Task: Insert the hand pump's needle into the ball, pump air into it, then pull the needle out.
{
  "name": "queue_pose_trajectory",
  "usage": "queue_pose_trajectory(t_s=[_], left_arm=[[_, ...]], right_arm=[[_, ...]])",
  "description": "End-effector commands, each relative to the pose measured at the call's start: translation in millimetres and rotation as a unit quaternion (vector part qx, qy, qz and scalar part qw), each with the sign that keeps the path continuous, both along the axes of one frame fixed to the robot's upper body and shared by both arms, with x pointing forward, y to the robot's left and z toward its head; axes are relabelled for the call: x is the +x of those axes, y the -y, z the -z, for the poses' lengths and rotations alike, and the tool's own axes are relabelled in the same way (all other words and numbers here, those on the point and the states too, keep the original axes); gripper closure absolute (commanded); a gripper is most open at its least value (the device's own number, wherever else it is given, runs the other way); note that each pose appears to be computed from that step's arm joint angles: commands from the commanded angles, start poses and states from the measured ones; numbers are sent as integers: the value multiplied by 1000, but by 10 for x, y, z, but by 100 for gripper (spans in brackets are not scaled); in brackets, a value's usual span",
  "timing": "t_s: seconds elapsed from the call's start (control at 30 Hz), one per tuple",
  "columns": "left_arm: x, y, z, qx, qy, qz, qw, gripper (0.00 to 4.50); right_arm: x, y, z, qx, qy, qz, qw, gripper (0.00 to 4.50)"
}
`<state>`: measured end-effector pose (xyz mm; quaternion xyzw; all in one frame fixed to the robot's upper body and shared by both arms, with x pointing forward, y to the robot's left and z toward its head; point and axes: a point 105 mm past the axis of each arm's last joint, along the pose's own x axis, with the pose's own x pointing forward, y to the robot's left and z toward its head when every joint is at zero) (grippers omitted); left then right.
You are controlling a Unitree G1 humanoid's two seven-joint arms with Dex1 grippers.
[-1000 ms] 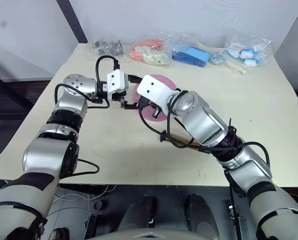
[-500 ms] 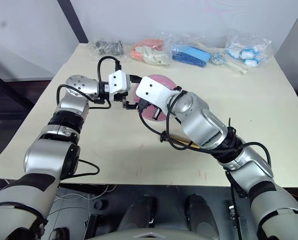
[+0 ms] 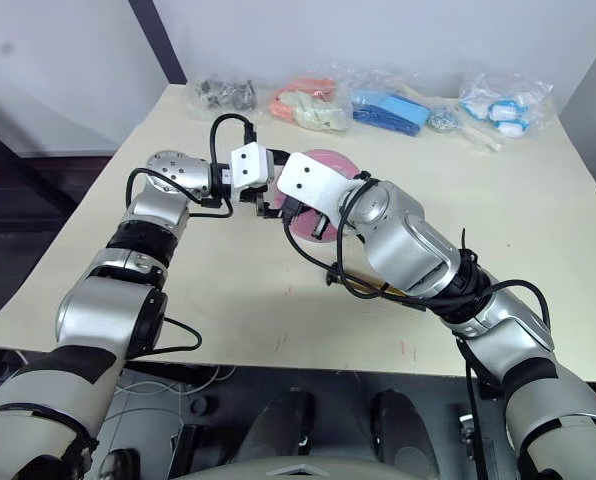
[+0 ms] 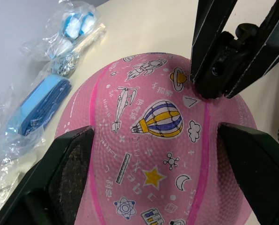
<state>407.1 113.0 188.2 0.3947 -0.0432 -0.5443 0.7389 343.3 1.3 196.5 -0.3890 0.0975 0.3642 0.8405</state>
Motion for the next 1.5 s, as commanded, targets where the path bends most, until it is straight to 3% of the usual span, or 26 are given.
queue_pose_trajectory(t_s=[0.03,1.5], left_arm=[[59,-214,464,60,-72,-72,993,0],[111,-338,731,116,-114,-133,978,0]], right_arm=[[-254,-213,-338,42,26,-76,996,416],[-367,-95,-557,57,26,-83,995,416]])
